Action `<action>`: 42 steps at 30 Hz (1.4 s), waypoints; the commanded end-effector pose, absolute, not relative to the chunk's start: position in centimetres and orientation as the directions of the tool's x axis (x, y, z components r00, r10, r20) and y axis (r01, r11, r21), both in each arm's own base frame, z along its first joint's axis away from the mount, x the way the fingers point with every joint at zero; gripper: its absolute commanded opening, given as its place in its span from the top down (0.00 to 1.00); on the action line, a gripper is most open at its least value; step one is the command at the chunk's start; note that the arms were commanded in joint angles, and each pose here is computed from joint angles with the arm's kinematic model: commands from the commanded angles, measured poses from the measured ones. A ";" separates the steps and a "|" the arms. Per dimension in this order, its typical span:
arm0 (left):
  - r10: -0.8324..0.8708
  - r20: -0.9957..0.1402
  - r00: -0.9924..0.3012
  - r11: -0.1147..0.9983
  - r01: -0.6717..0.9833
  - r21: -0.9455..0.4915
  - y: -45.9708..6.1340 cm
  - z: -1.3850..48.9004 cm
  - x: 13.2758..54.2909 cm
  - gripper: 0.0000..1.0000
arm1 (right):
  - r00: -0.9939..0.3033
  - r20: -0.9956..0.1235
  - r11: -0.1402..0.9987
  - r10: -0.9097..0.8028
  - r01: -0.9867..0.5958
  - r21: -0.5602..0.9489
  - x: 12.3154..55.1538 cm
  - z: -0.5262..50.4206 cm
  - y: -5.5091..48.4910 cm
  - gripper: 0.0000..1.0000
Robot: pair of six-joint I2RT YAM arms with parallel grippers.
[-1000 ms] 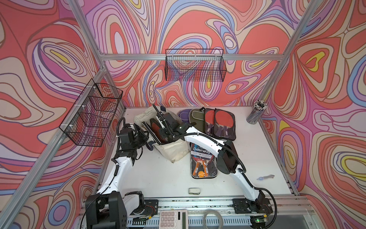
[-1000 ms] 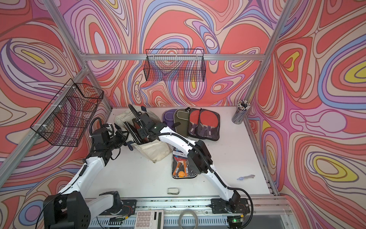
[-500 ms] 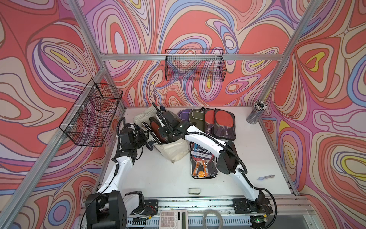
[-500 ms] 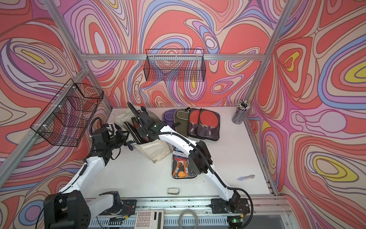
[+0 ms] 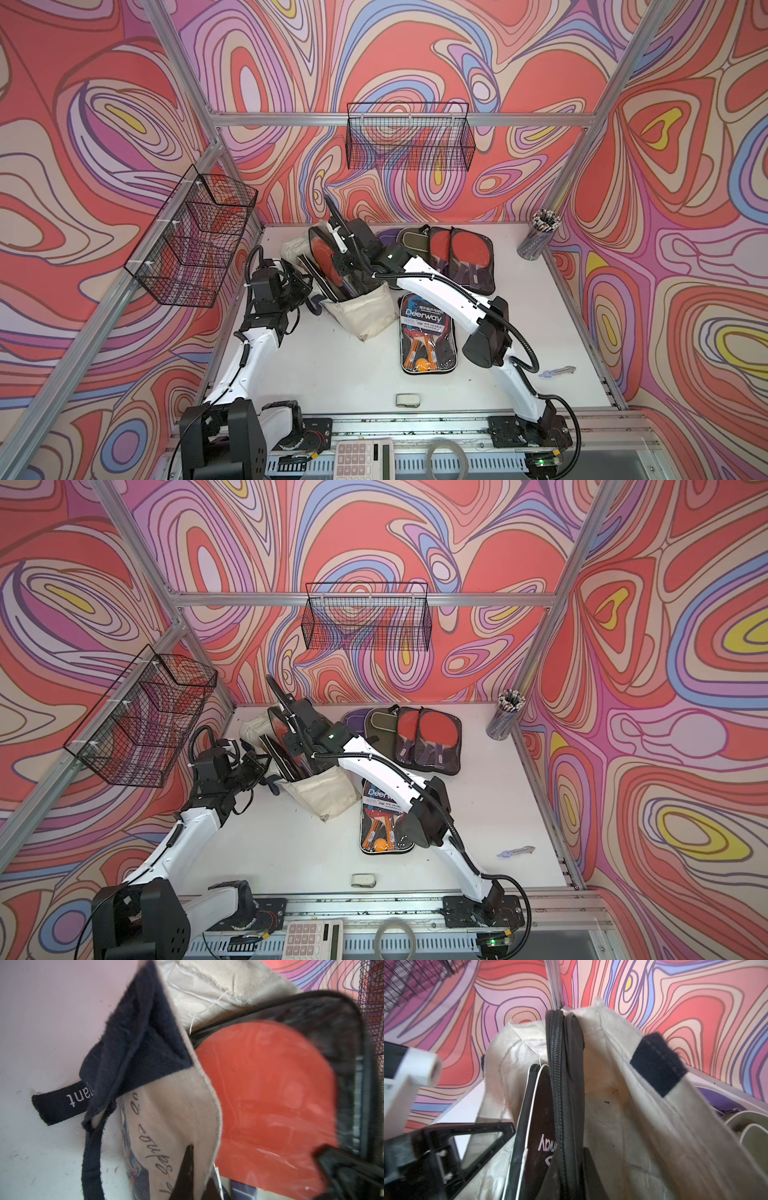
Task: Remove the ping pong set from the canvas bag
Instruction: Pick up the ping pong set from the canvas bag.
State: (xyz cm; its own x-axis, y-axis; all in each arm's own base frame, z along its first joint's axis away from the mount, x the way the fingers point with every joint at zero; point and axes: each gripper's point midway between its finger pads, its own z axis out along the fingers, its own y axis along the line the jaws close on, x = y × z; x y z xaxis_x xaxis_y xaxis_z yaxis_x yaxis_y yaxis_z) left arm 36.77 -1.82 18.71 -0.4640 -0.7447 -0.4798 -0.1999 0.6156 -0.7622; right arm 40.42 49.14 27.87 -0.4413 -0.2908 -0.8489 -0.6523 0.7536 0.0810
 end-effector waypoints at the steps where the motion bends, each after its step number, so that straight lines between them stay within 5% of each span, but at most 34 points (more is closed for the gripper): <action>1: -0.745 -0.477 -0.466 0.617 -0.209 -0.759 -1.8 18.1 36.5 1.00 | -0.321 -0.934 0.757 -0.159 -0.647 0.093 39.7 37.2 47.6 1.00; 24: -0.748 -0.487 -0.451 0.621 -0.218 -0.753 -1.4 18.1 36.4 1.00 | -0.183 -0.971 0.806 0.152 -0.546 0.229 33.9 51.2 35.8 1.00; 42: -0.752 -0.488 -0.442 0.621 -0.230 -0.749 -1.1 18.0 36.5 1.00 | -0.254 -0.900 0.874 0.355 -0.250 0.416 30.5 46.9 19.6 1.00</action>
State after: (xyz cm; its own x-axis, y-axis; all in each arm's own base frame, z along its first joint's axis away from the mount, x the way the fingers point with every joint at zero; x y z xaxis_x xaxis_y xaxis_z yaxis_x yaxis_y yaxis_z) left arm 36.73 -1.37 18.31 -0.4481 -0.7501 -0.4863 -0.2188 0.6195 -0.7539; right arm 30.74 21.95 45.75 -0.2837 0.2394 -0.9285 -0.3036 0.8961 0.3238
